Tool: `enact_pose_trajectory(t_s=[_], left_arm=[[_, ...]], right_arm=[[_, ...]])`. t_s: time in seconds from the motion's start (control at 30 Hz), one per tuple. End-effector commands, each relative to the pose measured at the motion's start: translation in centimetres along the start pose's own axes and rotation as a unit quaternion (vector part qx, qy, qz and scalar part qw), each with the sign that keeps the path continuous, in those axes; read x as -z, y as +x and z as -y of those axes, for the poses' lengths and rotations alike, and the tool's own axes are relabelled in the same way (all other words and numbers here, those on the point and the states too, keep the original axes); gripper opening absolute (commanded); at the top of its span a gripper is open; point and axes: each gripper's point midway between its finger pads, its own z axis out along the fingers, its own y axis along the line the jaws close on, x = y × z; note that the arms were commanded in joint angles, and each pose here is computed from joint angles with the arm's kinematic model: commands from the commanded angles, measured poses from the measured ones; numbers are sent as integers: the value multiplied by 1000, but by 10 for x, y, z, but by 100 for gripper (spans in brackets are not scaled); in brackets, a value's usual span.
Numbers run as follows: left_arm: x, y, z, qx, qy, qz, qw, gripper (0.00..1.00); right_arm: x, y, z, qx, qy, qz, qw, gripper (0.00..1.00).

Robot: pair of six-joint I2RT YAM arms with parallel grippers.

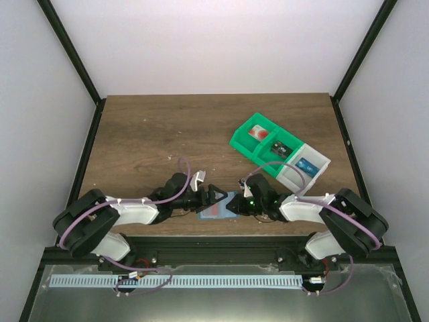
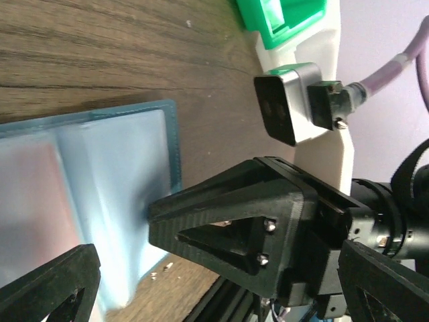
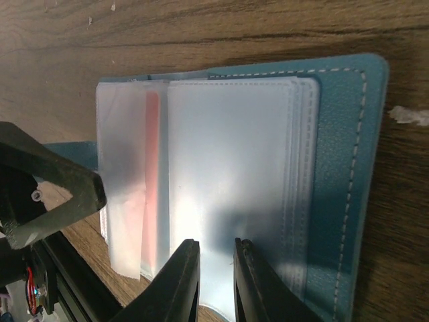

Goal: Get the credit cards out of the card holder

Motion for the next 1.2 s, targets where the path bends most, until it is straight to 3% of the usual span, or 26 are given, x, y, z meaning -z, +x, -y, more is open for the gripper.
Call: enact_pose_trajectory(t_s=[0.0,0.1,0.33,0.93,1.17], left_arm=[[-1,-4,30,-7,53,4,999,98],[2,-8,30,-18,38,13,999,98],[14,-20,-7,-40,-88,40,995,100],[12,-5,-27,-36,-118,-2,992,100],[20,-13,-24,-51,-137,18,989,100]], right_arm=[[2,3,9,-1,20,7,1000,17],[5,1,4,3,14,14,1000,17],[8,1,4,5,15,17,1000,17],[8,4,6,1,11,16,1000,17],[8,3,6,1,12,17,1000,17]])
